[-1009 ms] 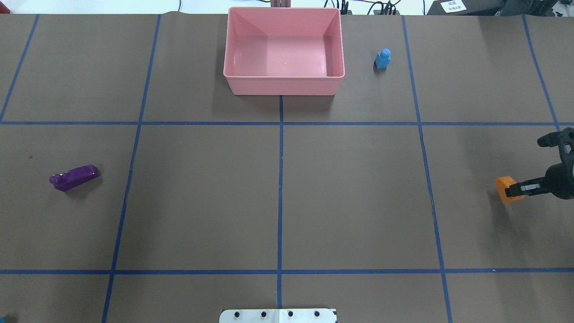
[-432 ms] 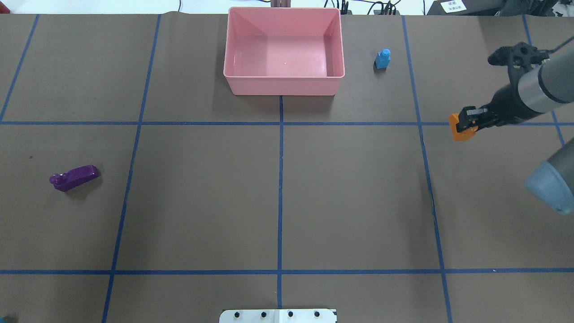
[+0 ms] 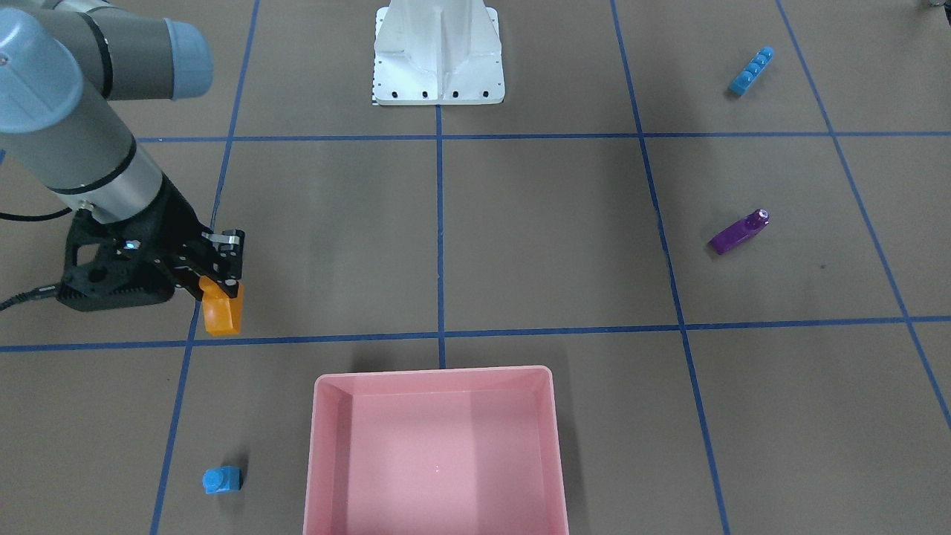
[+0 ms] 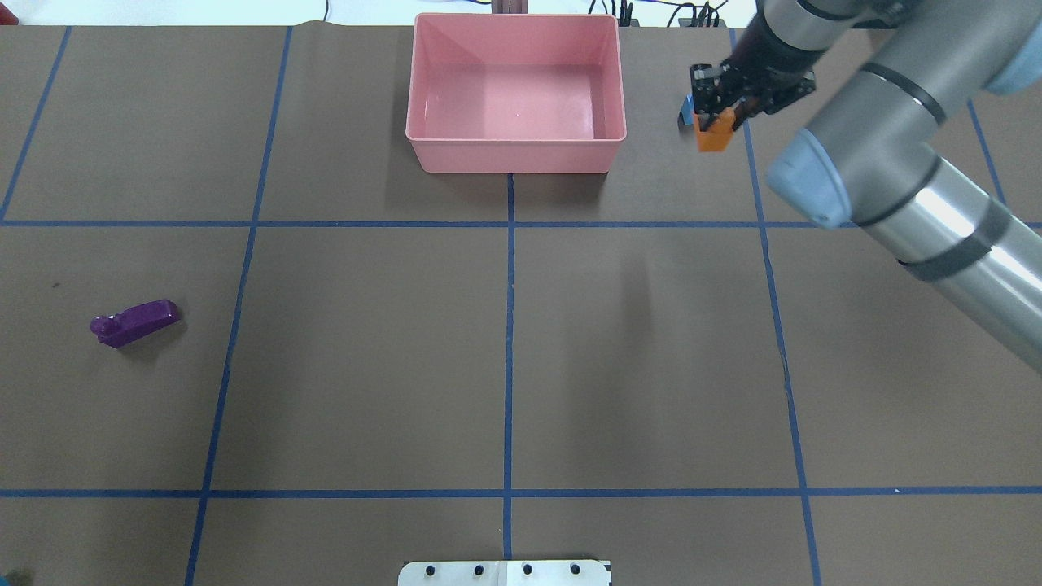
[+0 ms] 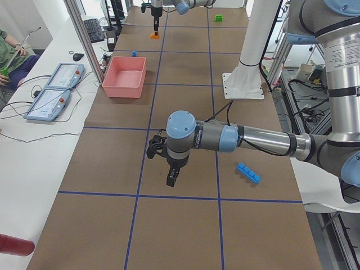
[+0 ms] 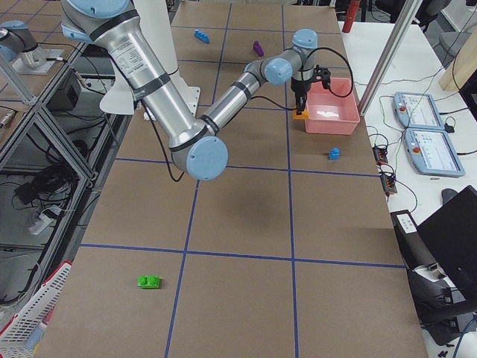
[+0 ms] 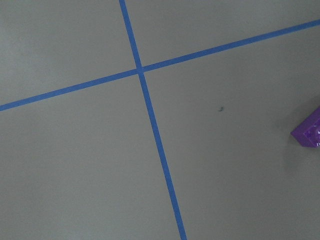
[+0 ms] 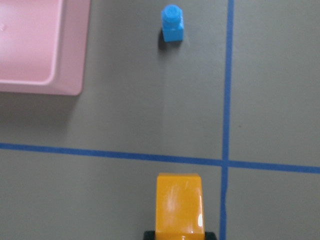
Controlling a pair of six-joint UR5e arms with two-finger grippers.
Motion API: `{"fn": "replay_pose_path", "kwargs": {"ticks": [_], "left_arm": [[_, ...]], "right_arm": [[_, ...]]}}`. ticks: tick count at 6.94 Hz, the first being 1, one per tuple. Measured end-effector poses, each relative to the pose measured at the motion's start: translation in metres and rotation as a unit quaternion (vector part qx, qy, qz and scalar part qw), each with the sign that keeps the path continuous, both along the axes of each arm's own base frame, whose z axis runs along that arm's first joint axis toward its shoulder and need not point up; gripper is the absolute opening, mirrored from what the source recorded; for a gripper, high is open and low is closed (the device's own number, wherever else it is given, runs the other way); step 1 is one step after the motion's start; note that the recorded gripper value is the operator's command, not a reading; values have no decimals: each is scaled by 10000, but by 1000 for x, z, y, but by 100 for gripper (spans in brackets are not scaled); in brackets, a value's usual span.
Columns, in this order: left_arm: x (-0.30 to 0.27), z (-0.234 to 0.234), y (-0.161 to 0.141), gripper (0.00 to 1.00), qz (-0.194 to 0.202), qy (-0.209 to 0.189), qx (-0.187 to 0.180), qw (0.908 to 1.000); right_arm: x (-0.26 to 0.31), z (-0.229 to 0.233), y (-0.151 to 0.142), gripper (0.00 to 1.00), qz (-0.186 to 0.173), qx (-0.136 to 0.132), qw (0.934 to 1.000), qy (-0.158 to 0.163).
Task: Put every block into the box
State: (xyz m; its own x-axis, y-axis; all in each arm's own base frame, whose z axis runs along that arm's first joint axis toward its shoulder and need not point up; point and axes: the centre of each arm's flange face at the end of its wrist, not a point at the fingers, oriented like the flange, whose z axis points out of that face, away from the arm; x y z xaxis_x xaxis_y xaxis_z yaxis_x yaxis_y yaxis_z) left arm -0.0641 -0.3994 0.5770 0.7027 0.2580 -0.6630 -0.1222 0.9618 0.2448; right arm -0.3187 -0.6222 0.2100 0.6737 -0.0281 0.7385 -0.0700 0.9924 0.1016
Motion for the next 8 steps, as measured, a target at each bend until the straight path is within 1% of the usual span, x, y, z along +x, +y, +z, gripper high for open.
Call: {"fn": "replay_pose_path", "kwargs": {"ticks": [1,2,3,4,5,6,7,8], "left_arm": [[0,0,0,100,0,1,1,10000],[0,0,0,100,1,2,6,10000],[0,-1,-1,100,4,2,12,10000],[0,-1,-1,100,5,2,16,10000],[0,-1,-1,100,5,2,23,10000],[0,-2,-1,100,5,2,24,10000],[0,-2,-1,100,6,2,24,10000],[0,-2,-1,100,6,2,27,10000]], "right_arm": [[-30,-40,-42,0,17,-131,9999,72],[-55,-70,-77,0,31,-262,9995,181],[-73,-80,-102,0,52,-287,9993,243],[-92,-71,-123,0,70,-197,9995,226],[-116,-54,-139,0,82,-108,9996,235],[-140,-39,-144,0,87,-43,9994,322],[-164,-22,-142,0,79,8,9992,395],[-186,-3,-139,0,90,48,9992,374]]}}
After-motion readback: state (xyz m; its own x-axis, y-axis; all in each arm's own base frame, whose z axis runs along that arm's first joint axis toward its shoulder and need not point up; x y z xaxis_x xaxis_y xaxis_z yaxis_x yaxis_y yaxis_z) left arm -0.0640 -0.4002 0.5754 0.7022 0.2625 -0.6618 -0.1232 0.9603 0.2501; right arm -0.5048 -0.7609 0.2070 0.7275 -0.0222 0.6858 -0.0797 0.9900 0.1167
